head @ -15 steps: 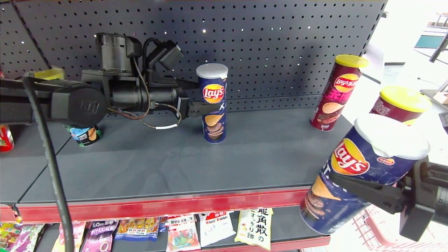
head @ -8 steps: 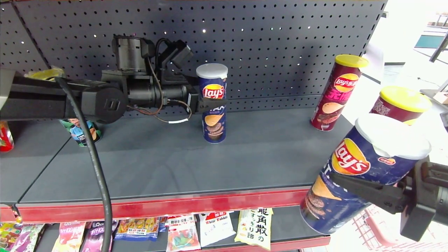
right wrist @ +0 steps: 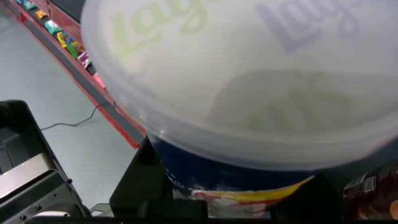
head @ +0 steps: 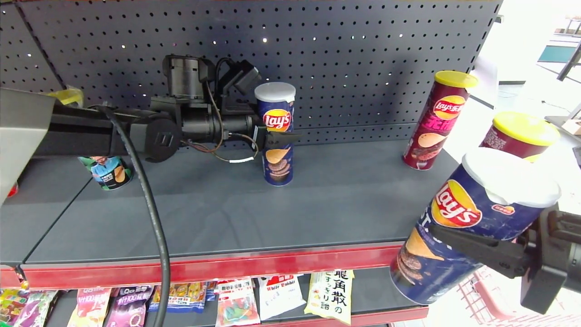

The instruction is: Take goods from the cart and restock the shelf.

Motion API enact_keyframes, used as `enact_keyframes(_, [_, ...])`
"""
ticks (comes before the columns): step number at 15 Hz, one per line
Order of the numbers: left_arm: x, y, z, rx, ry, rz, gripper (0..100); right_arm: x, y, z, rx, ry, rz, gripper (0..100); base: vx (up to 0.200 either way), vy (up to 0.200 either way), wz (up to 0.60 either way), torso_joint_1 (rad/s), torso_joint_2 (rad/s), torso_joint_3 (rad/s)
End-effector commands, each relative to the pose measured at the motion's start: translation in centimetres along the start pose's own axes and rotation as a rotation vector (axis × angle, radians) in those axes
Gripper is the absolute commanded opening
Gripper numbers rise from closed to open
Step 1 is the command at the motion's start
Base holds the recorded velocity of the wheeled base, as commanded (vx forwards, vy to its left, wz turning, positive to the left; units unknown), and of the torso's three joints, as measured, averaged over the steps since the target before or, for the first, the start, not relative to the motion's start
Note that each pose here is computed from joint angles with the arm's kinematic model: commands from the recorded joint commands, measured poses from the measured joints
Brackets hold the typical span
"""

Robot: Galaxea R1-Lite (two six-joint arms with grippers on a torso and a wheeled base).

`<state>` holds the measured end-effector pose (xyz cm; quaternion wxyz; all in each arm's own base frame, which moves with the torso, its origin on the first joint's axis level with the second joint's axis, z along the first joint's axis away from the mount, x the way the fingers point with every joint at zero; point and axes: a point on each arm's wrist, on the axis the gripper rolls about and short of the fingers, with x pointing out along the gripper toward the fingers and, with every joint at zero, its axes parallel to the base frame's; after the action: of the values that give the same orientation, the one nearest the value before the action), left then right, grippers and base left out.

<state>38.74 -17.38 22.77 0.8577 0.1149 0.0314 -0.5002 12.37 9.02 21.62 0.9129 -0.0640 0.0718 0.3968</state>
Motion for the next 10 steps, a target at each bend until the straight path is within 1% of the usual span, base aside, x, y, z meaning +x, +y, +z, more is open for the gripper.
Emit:
enact_keyframes(1, [0.4, 0.1, -0.3, -0.006, 0.004, -0.004, 0, -0.1, -0.1, 0.0, 0.000, -0.001, -0.004, 0, 0.000, 0.000, 0.00, 0.000, 0.00, 0.000])
enact_keyframes(2, [0.5, 0.0, -0.4, -0.017, 0.007, -0.008, 0, -0.1, -0.1, 0.0, 0.001, -0.001, -0.007, 0, 0.000, 0.000, 0.00, 0.000, 0.00, 0.000])
enact_keyframes(6, [0.3, -0.4, -0.7, -0.030, 0.017, -0.019, 0, -0.1, -0.2, 0.0, 0.001, -0.001, -0.010, 0, 0.000, 0.000, 0.00, 0.000, 0.00, 0.000])
enact_keyframes(7, [-0.7, -1.2, -0.6, -0.041, 0.026, -0.036, 0, 0.0, -0.1, 0.0, 0.001, -0.001, -0.007, 0, 0.000, 0.000, 0.00, 0.000, 0.00, 0.000])
enact_keyframes(9, [-3.1, -3.2, -0.7, -0.070, 0.049, -0.078, 0, 0.1, -0.2, 0.1, 0.002, 0.002, -0.005, 0, 0.000, 0.000, 0.00, 0.000, 0.00, 0.000])
enact_keyframes(10, [-4.0, -4.0, -0.7, -0.081, 0.056, -0.090, 0, 0.2, -0.2, 0.1, 0.002, 0.002, -0.007, 0, 0.000, 0.000, 0.00, 0.000, 0.00, 0.000])
